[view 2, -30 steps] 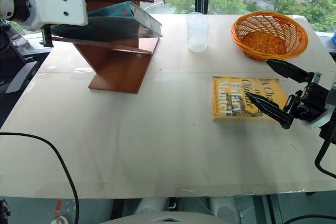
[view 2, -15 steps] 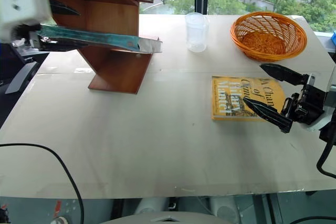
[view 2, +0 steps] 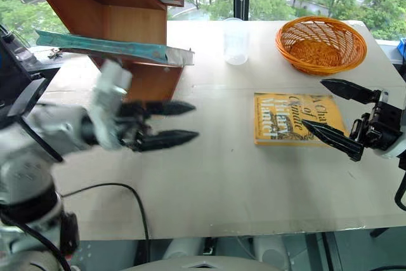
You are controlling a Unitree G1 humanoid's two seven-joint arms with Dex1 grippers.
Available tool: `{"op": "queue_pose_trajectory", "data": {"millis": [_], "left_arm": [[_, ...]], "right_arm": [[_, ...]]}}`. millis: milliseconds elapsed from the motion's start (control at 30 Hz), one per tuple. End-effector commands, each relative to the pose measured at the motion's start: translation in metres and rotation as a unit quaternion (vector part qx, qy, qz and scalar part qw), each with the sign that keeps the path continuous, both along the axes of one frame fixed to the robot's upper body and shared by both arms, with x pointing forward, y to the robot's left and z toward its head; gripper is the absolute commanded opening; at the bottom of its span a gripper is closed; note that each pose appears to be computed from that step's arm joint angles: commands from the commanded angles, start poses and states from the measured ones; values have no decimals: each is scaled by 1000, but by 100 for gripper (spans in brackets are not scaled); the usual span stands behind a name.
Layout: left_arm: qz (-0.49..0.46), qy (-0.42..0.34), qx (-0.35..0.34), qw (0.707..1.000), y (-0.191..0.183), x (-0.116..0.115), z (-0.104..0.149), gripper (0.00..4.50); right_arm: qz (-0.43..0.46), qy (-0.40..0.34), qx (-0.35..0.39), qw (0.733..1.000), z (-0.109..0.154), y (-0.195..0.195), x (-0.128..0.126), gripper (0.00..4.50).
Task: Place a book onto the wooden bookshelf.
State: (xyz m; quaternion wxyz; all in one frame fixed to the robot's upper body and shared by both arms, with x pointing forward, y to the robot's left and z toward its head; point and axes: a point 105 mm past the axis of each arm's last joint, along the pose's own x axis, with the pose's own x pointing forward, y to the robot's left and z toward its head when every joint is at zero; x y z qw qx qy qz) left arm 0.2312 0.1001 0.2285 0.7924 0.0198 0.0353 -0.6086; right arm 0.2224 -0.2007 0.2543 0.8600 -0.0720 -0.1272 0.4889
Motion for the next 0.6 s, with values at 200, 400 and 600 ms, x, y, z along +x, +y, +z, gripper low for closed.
{"op": "queue_pose_trajectory", "data": {"millis": [200, 400, 600], "left_arm": [[148, -9, 42, 988, 37, 46, -78, 354], [159, -4, 110, 981, 82, 32, -106, 354], [165, 16, 107, 980, 101, 25, -109, 354]], "right_arm": [[-115, 58, -100, 987, -43, -34, -3, 450], [-221, 136, -168, 951, -84, -94, -28, 450], [-230, 158, -189, 941, -95, -103, -42, 450]]}}
